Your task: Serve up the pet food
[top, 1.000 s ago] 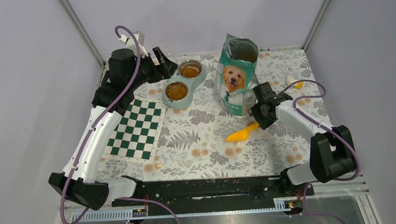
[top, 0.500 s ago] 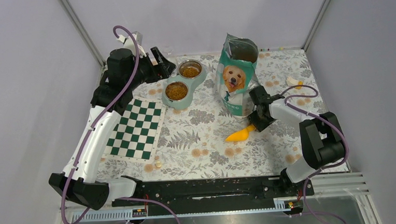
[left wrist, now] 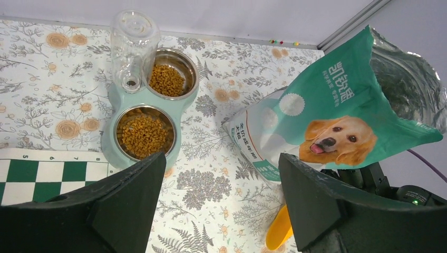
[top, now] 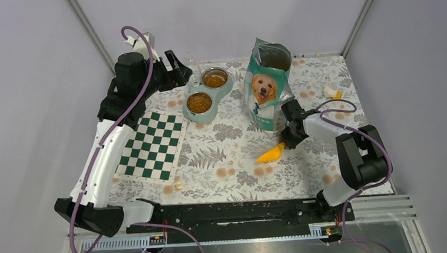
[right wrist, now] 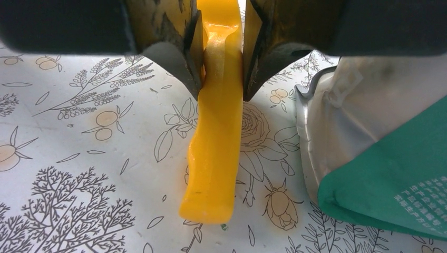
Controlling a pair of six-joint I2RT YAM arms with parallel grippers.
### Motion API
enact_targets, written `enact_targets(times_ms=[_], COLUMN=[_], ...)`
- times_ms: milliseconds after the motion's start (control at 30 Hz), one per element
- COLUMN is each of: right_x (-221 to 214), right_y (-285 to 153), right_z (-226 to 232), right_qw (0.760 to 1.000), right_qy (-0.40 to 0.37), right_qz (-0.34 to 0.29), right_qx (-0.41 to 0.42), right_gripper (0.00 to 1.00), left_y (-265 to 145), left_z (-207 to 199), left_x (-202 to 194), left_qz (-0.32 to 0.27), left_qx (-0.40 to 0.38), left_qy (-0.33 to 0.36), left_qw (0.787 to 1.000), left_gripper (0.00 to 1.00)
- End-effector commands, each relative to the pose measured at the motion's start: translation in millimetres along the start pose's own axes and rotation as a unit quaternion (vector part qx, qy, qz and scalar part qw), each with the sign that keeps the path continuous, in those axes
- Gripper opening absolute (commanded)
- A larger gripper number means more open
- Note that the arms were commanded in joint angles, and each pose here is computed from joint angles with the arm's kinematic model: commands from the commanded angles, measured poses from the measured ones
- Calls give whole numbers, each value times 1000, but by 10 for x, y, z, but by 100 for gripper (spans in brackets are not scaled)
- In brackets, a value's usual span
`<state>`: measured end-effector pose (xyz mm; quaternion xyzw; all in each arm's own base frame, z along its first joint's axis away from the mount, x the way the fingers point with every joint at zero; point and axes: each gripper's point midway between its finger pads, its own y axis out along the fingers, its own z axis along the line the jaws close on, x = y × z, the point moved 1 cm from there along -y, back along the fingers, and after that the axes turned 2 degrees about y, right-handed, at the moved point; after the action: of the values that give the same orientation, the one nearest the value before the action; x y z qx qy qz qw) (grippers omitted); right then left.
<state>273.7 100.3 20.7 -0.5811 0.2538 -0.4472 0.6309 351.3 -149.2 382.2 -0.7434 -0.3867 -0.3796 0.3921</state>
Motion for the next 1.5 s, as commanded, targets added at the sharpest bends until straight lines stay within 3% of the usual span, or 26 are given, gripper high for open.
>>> enact_targets(times_ms=[0, 233, 500, 667, 733, 800, 900, 1033, 1200, 1367, 1467], right_x=[129, 541, 877, 841, 770, 642, 343, -121, -679, -952, -1063], right_y=[-136, -874, -1713, -2021, -2201, -2413, -2826, -3433, -4057, -4344, -4443], right_z=[33, 147, 119, 242, 364, 517, 752, 925, 983, 1026, 1024], right_qw=[1000, 989, 956, 934, 914, 885, 815, 697, 558, 478, 447], right_qy=[-11, -45, -93, -152, -192, -238, -309, -390, -476, -509, -523], right_qz=[-26, -121, -225, -229, -223, -209, -174, -124, -74, -17, 15], right_qx=[6, 68, 165, 230, 279, 342, 459, 589, 676, 716, 726], right_gripper=[0, 0, 0, 0, 0, 0, 0, 0, 0, 0, 0], left_y=[-85, -90, -112, -127, -137, -157, -195, -316, -502, -690, -831], left_z=[-35, -72, -105, -182, -273, -375, -581, -941, -1368, -1638, -1731], left_x=[261, 304, 337, 326, 330, 343, 351, 320, 233, 139, 92], left_qz=[-40, -48, -54, -52, -51, -50, -44, -25, 4, 24, 30], left_qx=[0, -8, -15, -38, -64, -93, -151, -260, -374, -435, -480], left_qy=[13, 12, 9, 11, 12, 10, 4, -6, -17, 0, 9], left_qw=[999, 999, 998, 998, 997, 994, 988, 965, 927, 900, 877], left_gripper=[80, 80, 80, 80, 80, 80, 80, 80, 79, 80, 80])
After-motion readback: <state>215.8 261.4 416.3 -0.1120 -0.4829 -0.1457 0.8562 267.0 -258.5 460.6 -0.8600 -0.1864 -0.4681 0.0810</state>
